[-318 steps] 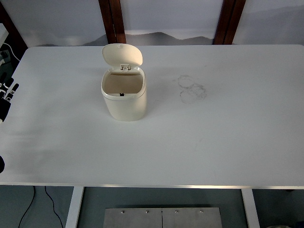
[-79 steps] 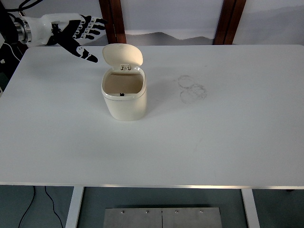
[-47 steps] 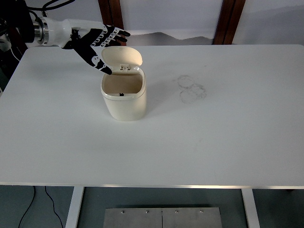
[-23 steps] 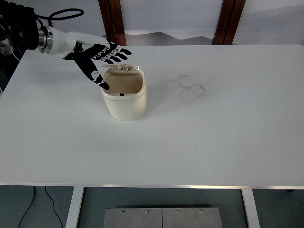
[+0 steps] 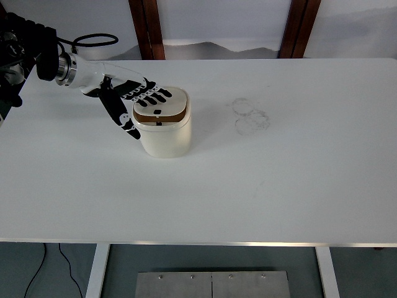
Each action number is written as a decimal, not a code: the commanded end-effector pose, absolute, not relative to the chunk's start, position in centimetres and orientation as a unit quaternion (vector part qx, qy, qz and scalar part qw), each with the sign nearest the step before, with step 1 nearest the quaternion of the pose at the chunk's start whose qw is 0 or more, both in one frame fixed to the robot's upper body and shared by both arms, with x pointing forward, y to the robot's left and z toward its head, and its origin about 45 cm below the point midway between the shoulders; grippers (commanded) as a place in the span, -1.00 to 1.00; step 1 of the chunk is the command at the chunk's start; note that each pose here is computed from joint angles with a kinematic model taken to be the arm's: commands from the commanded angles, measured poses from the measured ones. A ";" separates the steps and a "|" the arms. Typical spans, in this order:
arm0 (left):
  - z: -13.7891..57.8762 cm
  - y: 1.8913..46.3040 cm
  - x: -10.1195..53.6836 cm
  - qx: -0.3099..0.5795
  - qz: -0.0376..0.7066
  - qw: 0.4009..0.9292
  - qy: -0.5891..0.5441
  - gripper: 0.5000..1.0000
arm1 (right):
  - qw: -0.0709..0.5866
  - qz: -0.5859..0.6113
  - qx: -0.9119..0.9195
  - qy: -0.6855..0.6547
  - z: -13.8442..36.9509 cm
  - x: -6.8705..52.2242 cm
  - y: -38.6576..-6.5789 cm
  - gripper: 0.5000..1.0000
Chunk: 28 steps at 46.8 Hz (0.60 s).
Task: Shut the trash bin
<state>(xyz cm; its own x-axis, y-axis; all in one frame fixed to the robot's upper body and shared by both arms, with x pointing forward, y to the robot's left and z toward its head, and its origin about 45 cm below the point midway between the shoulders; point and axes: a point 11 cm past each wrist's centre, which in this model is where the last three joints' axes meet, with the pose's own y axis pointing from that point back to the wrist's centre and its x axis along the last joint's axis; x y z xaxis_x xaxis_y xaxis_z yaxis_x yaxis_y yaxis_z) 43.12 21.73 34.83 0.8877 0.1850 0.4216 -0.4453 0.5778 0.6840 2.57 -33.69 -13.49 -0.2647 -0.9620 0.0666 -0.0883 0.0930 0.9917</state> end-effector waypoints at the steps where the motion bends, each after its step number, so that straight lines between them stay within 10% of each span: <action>1: 35.0 21.6 43.0 0.424 0.174 0.875 -0.155 1.00 | 0.424 -0.516 0.433 -0.605 -13.5 2.5 -33.7 0.98; 28: 33.9 21.2 42.6 0.445 0.158 0.868 -0.150 1.00 | 0.424 -0.516 0.433 -0.605 -13.5 2.5 -33.7 0.98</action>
